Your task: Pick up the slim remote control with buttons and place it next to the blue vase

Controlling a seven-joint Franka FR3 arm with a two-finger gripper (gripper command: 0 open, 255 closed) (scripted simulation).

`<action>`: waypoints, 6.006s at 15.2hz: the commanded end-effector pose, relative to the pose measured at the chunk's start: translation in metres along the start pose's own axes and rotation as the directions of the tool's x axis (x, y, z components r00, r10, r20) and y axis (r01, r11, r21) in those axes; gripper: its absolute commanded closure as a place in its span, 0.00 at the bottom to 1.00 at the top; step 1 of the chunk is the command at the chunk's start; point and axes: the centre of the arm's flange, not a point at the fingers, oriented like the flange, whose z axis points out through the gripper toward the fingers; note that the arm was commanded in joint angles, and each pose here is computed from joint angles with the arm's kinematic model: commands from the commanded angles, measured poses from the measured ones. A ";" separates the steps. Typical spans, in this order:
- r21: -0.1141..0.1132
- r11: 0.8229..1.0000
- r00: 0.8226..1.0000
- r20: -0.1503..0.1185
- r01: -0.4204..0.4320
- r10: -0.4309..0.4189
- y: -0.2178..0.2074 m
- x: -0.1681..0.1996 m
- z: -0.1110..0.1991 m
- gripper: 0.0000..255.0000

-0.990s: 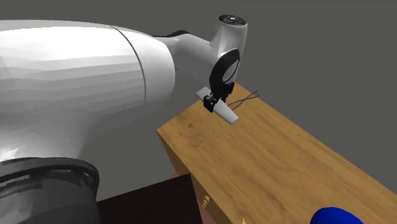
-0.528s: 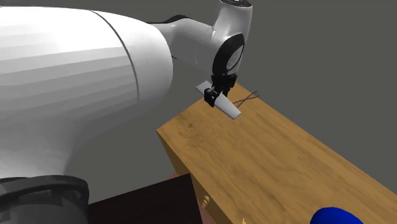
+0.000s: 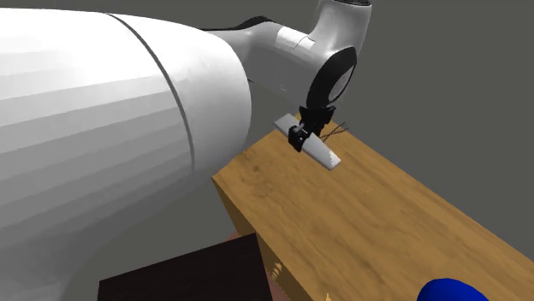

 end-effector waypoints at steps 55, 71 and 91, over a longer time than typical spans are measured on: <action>0.000 1.000 1.000 0.000 0.001 -0.001 -0.038 -0.371 0.145 1.00; 0.000 1.000 1.000 0.000 0.001 -0.001 -0.037 -0.372 0.230 1.00; 0.000 1.000 1.000 0.000 0.001 -0.001 -0.037 -0.372 0.208 0.00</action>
